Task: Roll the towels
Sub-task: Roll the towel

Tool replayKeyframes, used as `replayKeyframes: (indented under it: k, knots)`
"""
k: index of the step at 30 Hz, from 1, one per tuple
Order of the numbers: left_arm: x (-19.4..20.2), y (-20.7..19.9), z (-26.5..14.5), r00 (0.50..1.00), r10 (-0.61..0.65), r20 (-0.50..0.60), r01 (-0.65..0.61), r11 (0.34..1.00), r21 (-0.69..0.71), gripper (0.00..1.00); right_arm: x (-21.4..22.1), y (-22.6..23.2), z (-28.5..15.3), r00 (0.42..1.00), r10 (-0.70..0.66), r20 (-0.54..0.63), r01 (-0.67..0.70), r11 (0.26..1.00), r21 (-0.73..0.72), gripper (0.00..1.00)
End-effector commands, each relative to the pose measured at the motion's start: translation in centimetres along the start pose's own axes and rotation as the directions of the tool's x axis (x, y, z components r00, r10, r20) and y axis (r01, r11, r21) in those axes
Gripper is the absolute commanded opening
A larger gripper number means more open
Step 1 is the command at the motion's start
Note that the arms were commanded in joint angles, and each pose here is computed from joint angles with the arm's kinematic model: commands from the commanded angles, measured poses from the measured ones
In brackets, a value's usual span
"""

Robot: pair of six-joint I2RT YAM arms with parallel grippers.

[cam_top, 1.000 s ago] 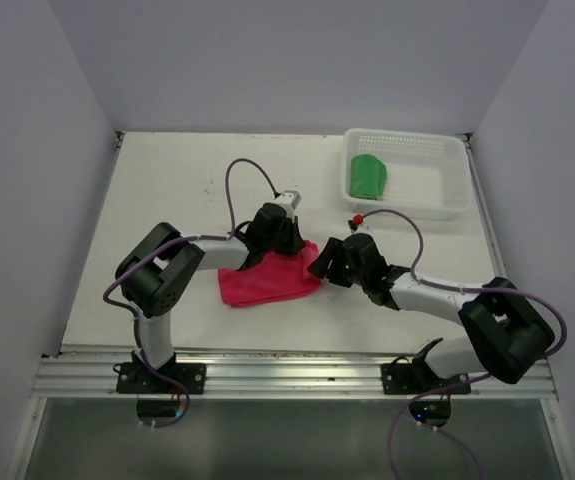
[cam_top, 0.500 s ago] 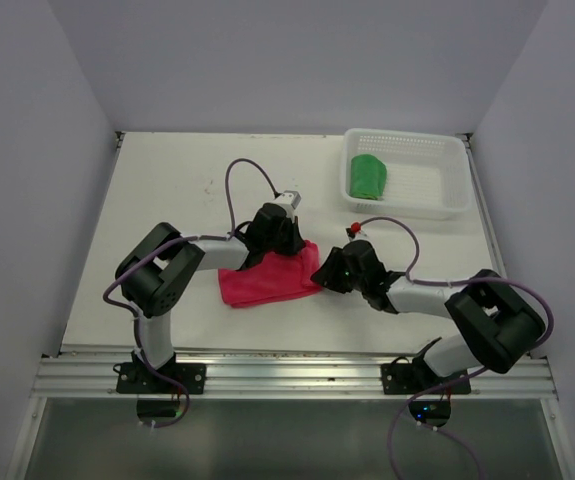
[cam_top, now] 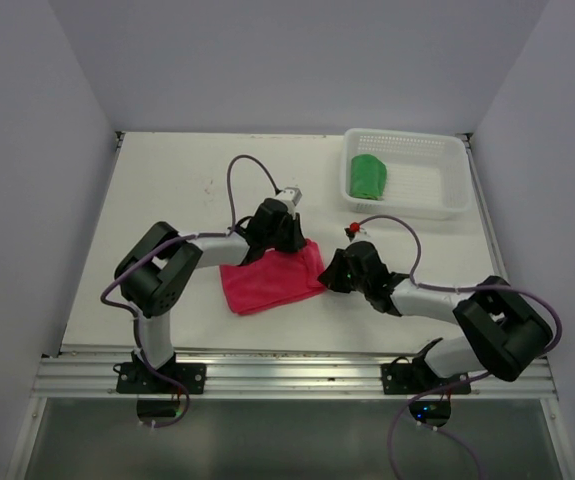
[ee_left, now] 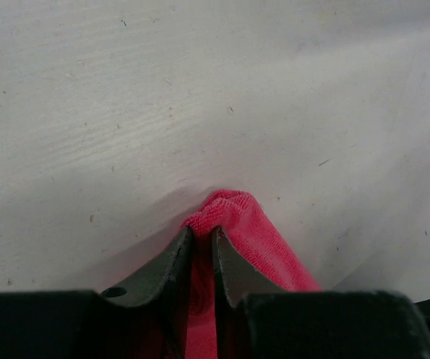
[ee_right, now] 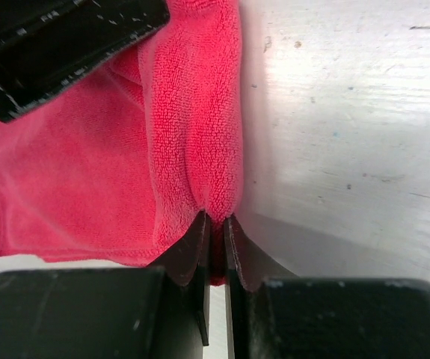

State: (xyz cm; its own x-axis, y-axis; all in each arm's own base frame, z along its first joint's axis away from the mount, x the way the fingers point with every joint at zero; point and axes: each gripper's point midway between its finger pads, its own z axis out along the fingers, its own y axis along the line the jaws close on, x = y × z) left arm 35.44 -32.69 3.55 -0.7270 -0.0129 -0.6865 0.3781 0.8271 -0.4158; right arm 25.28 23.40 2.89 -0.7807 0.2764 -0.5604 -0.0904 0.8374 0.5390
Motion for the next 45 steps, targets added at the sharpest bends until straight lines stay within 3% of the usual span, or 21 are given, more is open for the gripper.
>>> replayKeyframes:
  k: [1, 14, 23, 30, 37, 45]
  knots:
    - [-4.0, -0.4, -0.8, 0.998, 0.002, 0.065, -0.002, 1.0, 0.004, 0.2, -0.3, -1.7, -1.1, 0.99, -0.138, -0.003, 0.138, 0.986, 0.096, 0.0]
    - [-7.6, -3.1, -3.6, 0.989, -0.136, 0.053, 0.125, 0.977, 0.174, 0.27, -1.0, -2.4, -2.3, 0.934, -0.356, 0.008, 0.343, 0.905, 0.252, 0.0]
    - [-6.4, -4.6, -5.1, 0.982, -0.191, 0.011, 0.181, 0.949, 0.257, 0.26, -0.8, -1.4, -2.7, 0.886, -0.464, 0.002, 0.438, 0.838, 0.327, 0.0]
    - [-5.8, -3.0, -5.4, 0.98, -0.198, -0.002, 0.194, 0.957, 0.214, 0.25, -1.9, -1.6, -3.7, 0.824, -0.565, -0.053, 0.52, 0.715, 0.467, 0.0]
    - [-7.1, -0.7, -6.2, 0.973, -0.23, 0.01, 0.223, 0.952, 0.208, 0.25, -1.9, -0.5, -3.8, 0.762, -0.641, -0.093, 0.592, 0.631, 0.502, 0.0]
    - [-8.5, 1.1, -7.3, 0.972, -0.232, 0.037, 0.22, 0.955, 0.198, 0.24, -0.6, 0.0, -2.9, 0.655, -0.726, -0.209, 0.701, 0.481, 0.527, 0.0]
